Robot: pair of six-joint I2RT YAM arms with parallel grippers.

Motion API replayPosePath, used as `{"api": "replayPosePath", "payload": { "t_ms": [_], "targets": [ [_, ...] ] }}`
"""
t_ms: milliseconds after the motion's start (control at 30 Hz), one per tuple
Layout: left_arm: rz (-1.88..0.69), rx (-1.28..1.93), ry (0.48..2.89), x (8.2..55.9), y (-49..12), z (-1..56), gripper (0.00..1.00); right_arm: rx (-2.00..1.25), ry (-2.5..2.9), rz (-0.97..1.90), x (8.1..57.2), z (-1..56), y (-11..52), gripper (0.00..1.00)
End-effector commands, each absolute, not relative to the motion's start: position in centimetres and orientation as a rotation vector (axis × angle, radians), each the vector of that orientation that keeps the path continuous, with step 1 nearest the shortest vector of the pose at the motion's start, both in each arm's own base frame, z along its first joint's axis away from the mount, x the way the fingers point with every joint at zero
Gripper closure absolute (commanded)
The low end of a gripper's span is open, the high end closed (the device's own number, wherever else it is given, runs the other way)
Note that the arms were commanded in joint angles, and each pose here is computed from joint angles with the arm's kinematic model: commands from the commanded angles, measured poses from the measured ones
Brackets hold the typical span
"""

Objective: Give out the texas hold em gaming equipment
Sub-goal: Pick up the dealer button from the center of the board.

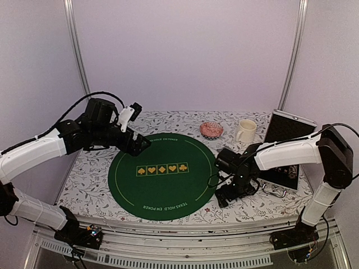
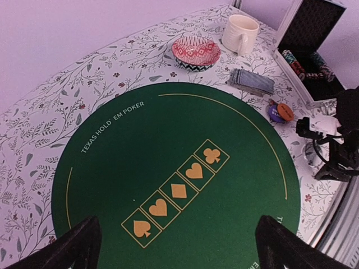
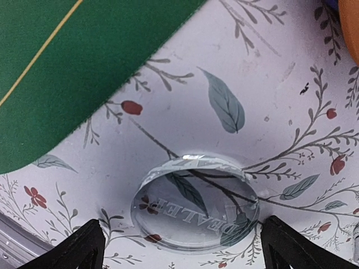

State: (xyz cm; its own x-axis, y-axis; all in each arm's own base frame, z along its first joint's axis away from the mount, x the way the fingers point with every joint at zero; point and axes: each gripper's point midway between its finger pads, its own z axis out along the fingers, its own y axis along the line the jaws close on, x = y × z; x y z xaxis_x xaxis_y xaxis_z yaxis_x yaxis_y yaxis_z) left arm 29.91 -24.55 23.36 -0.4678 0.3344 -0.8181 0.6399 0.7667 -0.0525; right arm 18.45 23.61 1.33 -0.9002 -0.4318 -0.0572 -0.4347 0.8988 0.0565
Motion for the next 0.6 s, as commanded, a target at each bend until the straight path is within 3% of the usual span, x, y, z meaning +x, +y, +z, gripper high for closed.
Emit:
{"api": "replayPosePath", "payload": {
  "t_ms": [0, 133, 367, 567],
  "targets": [
    [-0.384, 0.731, 2.049, 29.9, -23.9, 23.2, 0.02, -0.686, 3.077, -0.054, 18.5, -1.0, 22.5, 0.01],
    [-0.302, 0.705, 2.009, 30.4, -22.8, 23.5, 0.02, -0.693, 3.094, -0.171, 18.9, -1.2, 21.8, 0.14],
    [-0.223, 0.682, 1.964, 30.6, -21.4, 23.4, 0.02, -0.715, 3.105, -0.124, 18.6, 0.2, 23.1, 0.43],
    [-0.212, 0.684, 1.954, 30.5, -21.1, 23.4, 0.02, -0.741, 3.095, -0.093, 18.8, 1.9, 24.4, 0.56]
  ]
}}
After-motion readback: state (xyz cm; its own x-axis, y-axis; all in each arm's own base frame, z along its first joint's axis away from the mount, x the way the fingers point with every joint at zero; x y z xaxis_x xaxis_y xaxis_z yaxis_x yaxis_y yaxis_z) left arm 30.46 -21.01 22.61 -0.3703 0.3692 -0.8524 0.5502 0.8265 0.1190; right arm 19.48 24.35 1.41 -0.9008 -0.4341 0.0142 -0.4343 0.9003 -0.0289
